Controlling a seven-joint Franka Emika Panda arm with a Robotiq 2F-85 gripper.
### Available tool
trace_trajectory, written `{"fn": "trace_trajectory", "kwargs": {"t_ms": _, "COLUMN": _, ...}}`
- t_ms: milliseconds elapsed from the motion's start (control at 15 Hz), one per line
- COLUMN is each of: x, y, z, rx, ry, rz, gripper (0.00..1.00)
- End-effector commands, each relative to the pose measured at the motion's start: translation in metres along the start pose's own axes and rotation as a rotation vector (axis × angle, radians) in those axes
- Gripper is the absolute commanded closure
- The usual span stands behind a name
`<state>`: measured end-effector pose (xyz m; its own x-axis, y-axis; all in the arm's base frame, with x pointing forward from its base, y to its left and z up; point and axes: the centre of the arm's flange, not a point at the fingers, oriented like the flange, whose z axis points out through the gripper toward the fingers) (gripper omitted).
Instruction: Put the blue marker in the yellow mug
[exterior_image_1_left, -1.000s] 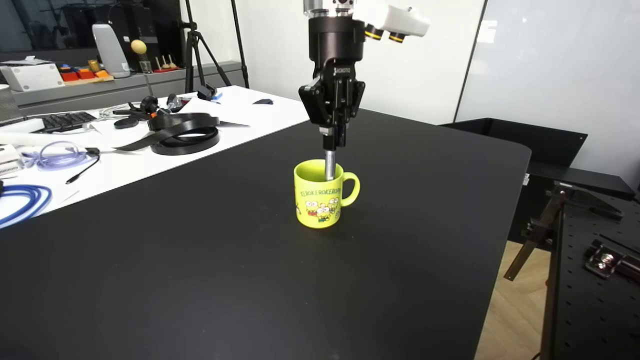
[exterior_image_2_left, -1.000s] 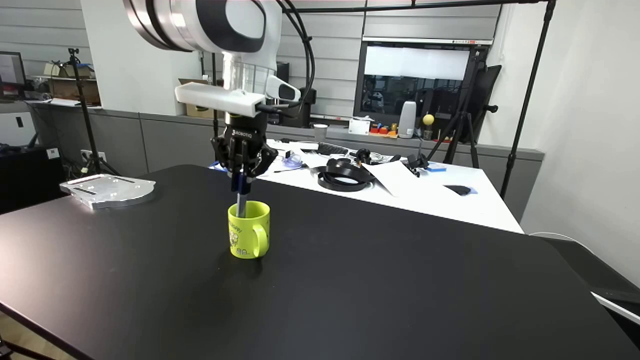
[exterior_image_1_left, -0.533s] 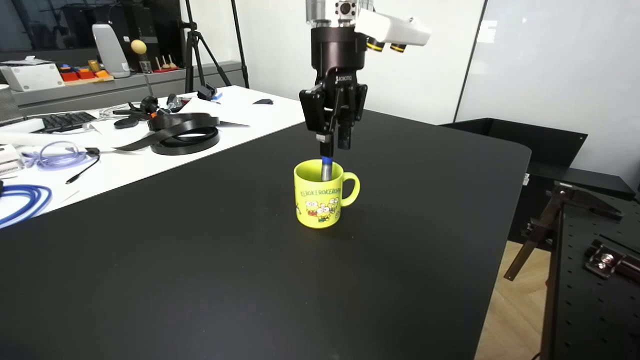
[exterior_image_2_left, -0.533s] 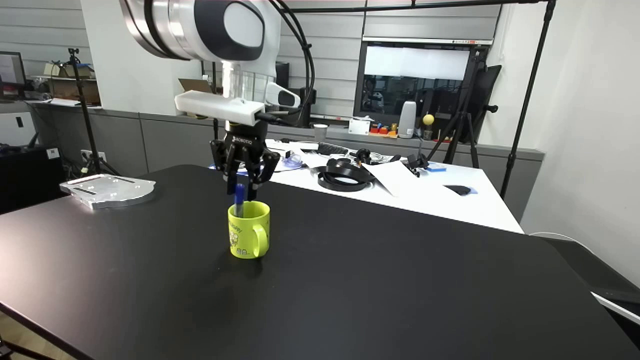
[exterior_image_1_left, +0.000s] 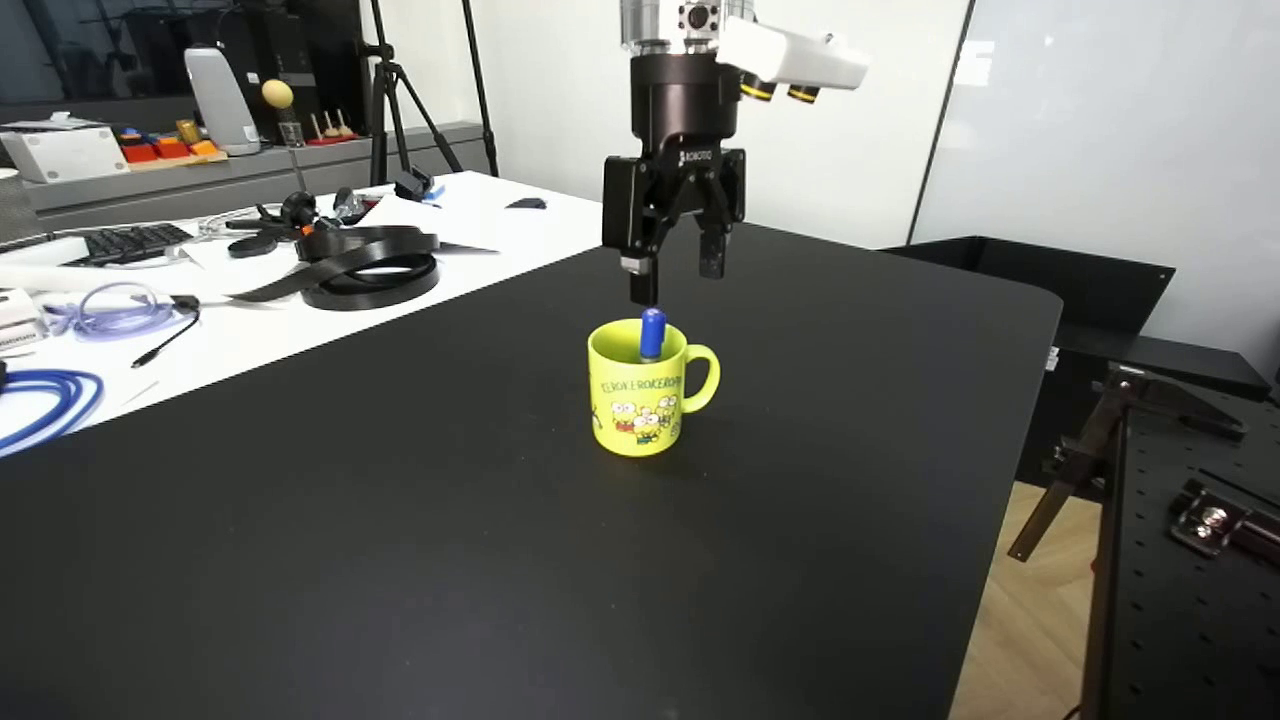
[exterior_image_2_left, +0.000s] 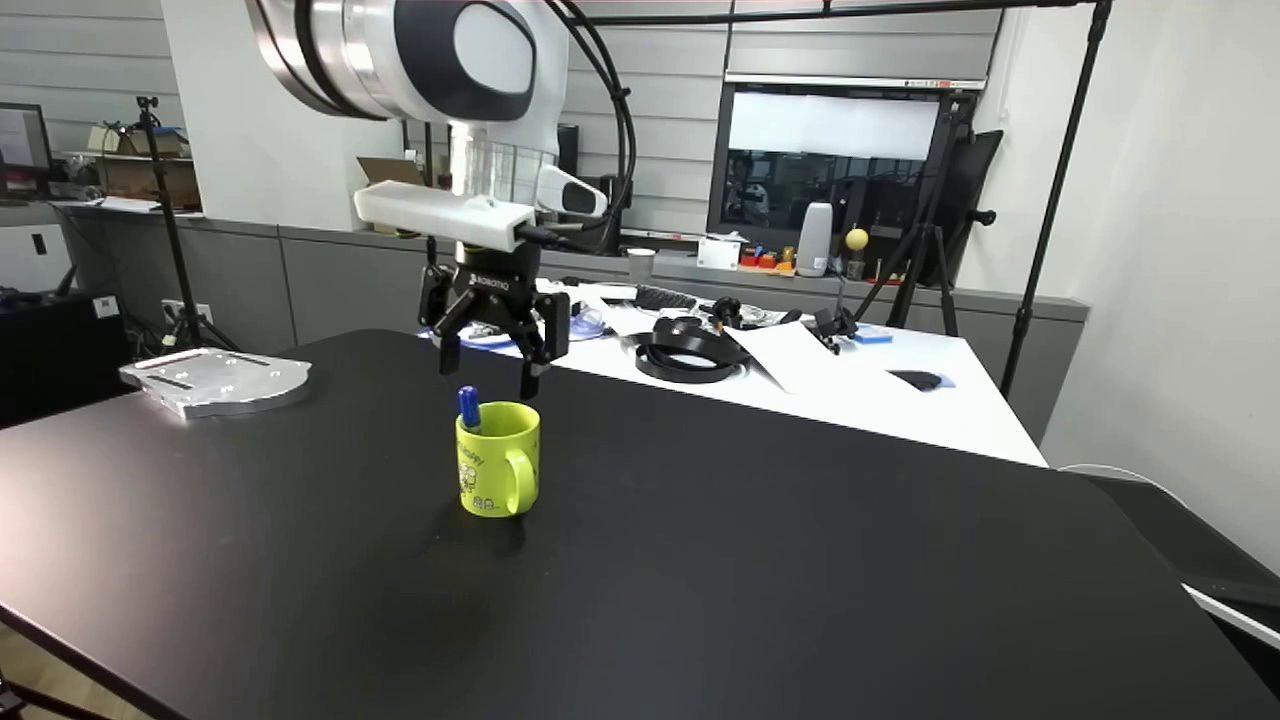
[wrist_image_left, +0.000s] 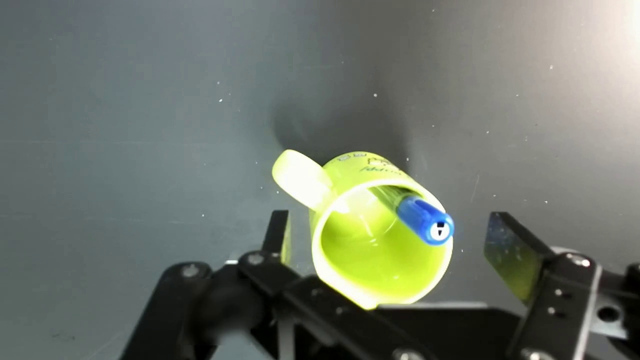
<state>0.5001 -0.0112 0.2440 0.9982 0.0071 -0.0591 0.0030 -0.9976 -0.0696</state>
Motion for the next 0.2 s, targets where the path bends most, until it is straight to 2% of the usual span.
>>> {"fn": "trace_trajectory", "kwargs": {"t_ms": 0, "x": -0.003, "y": 0.012, "z": -0.017, "rx": 0.015, "ry": -0.097, "rz": 0.086, "gripper": 0.0}}
{"fn": "trace_trajectory", "kwargs": {"t_ms": 133, "x": -0.006, "y": 0.022, "z": -0.026, "rx": -0.002, "ry": -0.142, "rz": 0.14, "gripper": 0.0}}
